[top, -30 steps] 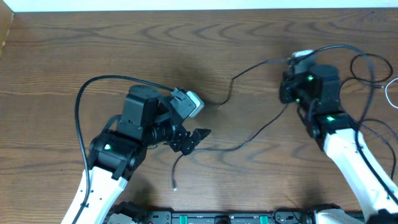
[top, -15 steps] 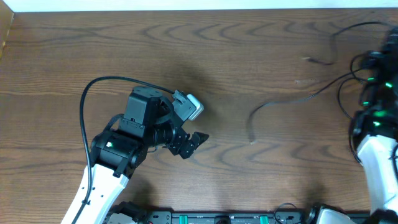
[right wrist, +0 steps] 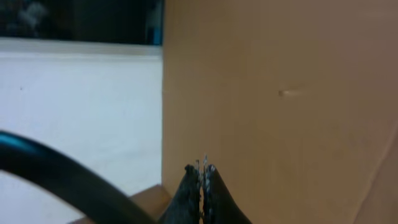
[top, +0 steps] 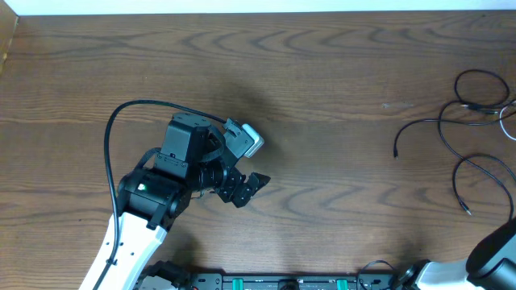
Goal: Untangle cables
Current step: 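Lay the black cable on the right pile and release it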
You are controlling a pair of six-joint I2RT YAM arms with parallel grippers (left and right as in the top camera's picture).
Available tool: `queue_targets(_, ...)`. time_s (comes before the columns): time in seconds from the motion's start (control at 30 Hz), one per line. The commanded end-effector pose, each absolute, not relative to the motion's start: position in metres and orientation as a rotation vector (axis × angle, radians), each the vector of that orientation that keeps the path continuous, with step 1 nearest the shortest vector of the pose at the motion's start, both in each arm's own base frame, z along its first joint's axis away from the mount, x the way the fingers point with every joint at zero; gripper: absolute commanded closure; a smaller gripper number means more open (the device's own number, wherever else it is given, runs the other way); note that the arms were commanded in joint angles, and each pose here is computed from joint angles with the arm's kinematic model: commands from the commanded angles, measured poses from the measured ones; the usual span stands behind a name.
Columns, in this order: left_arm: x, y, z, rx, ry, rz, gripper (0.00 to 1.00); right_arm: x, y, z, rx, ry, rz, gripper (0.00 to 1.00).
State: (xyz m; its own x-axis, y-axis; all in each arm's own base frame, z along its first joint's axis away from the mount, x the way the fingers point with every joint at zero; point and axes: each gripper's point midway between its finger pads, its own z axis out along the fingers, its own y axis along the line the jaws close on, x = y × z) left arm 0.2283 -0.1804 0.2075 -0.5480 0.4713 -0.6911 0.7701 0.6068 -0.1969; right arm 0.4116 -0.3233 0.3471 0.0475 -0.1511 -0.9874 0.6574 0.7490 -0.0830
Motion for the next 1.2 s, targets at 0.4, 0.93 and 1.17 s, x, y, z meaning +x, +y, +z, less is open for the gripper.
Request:
queue_targets(0.4,0.23,-0.181,0.215,0.971,2.224,-0.649,0.09,0.454,-0.316,0.201,0.381,1.84,-0.455,0.99)
queue_targets(0.93,0.23,-0.181,0.215,0.971,2.224,-0.649,0.09,0.442,-0.285,0.105,0.49,2.133,-0.188,0.01)
queue_targets(1.17,0.23,-0.181,0.215,0.972,2.223,-0.649,0.09,0.429,-0.263,0.082,0.548,2.236,-0.04,0.01)
